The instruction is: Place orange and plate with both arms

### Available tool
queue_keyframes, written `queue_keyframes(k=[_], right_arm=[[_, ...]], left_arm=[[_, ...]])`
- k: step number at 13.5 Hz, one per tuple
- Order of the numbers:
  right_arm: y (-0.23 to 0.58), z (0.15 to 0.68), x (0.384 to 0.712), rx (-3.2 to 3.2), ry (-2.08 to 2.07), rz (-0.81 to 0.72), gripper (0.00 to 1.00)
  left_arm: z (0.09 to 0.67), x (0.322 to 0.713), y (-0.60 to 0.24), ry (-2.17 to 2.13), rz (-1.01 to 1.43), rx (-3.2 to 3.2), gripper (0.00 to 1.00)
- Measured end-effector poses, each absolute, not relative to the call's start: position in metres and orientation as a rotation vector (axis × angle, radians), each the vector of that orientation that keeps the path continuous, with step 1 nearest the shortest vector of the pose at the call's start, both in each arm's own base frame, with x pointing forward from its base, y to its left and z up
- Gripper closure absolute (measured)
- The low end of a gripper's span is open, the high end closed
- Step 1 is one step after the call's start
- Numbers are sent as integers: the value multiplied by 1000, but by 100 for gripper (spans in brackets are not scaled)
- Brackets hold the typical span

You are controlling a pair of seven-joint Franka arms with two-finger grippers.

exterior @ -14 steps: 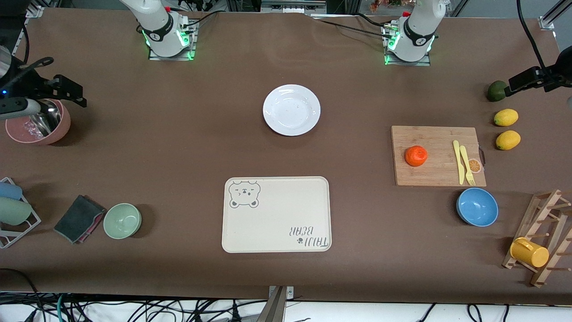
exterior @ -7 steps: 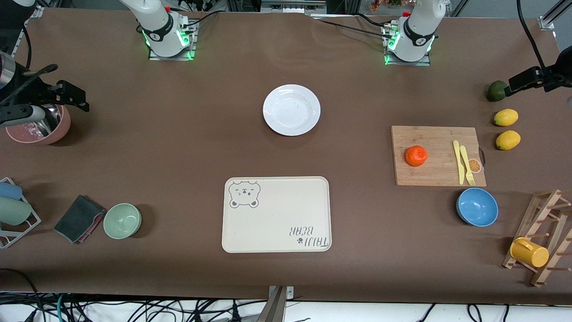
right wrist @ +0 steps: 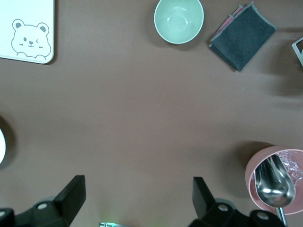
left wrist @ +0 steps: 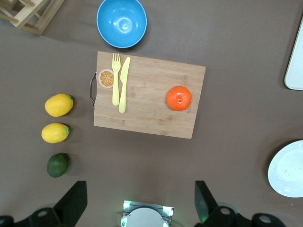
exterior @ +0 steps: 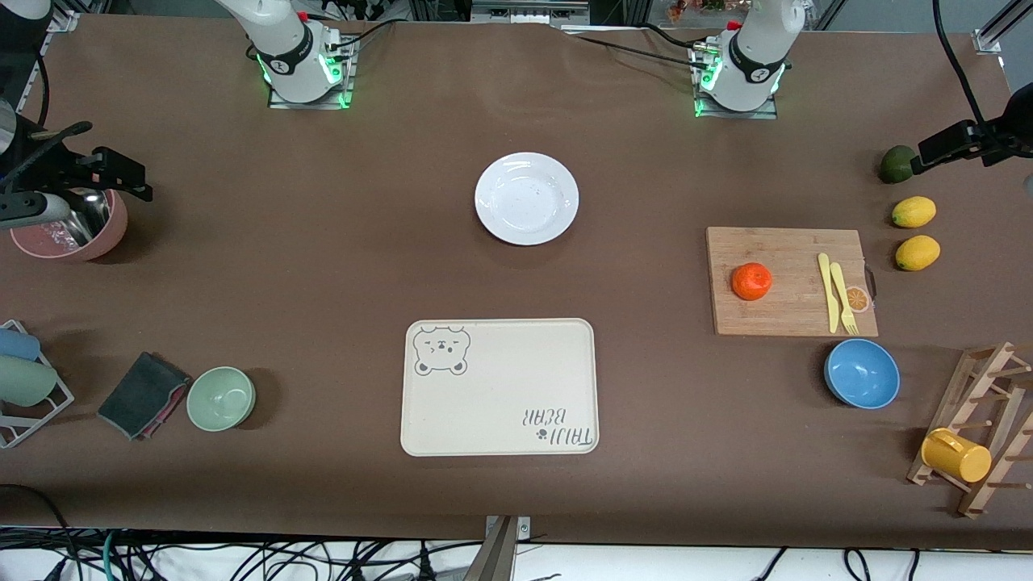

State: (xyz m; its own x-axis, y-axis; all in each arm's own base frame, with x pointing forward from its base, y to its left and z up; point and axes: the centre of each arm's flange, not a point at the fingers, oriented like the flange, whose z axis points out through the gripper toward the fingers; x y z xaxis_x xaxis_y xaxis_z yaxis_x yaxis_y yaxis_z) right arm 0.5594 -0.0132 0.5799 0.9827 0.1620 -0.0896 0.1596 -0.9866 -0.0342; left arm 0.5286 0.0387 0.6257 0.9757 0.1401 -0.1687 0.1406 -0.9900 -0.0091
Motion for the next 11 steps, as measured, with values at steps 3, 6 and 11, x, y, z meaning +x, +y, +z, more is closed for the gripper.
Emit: queue_keyframes(k=[3, 6, 11], right_arm=[[-13, 581, 559, -3101, -256, 142, 0], [-11, 581, 559, -3101, -260, 143, 0], [-5, 581, 559, -3099, -278, 144, 0]], left_arm=[[620, 532, 38, 217, -280, 3118, 0], [618, 536, 38, 218, -259, 3119, 0], [602, 551, 38, 210, -229, 3119, 0]])
